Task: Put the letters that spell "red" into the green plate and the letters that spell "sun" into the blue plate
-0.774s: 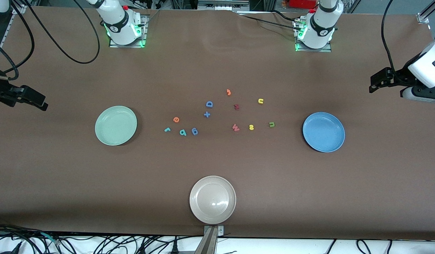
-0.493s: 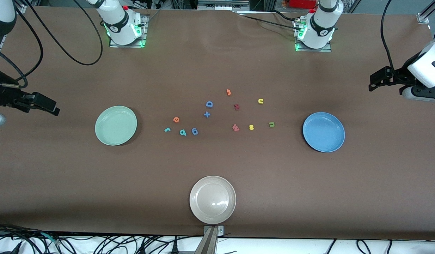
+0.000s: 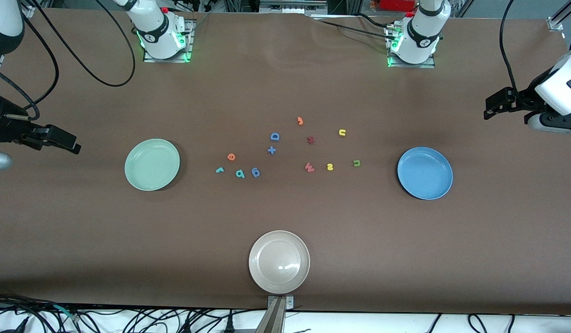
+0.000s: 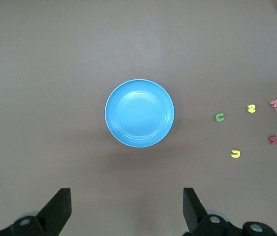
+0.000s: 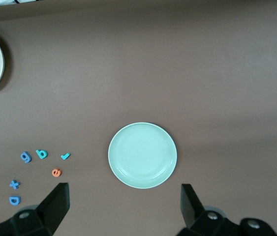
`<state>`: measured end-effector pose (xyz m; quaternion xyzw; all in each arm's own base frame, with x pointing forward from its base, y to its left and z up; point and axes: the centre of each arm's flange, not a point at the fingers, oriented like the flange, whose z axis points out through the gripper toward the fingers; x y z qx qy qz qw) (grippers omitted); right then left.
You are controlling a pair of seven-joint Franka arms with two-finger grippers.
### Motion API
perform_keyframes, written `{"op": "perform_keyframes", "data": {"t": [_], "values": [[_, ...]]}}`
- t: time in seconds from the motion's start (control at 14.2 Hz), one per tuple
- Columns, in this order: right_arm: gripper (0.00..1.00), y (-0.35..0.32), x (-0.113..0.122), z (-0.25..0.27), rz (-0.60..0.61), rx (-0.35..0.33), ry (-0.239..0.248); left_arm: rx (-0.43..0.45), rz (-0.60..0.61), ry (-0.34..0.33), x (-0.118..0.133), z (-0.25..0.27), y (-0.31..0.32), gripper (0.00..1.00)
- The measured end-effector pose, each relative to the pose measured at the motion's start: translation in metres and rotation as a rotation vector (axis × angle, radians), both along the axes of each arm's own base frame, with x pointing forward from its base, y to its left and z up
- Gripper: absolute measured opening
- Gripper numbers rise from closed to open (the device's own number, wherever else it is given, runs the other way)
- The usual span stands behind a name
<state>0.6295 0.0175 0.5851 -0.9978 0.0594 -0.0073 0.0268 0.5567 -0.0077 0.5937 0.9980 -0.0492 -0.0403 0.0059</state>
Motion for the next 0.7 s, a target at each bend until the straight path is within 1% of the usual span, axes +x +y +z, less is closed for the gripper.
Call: {"op": "perform_keyframes", "data": {"t": [0.49,0.7], "values": [[1.00,-0.0003,0.0030,-0.0107,0.000,-0.002,0.019,0.000,0.000,0.000,0.0000,0.0000,0.0000,1.00],[1.00,-0.0030,0.0031,-0.0108,0.001,-0.028,0.018,0.000,0.000,0.000,0.0000,0.0000,0.0000,1.00]]}}
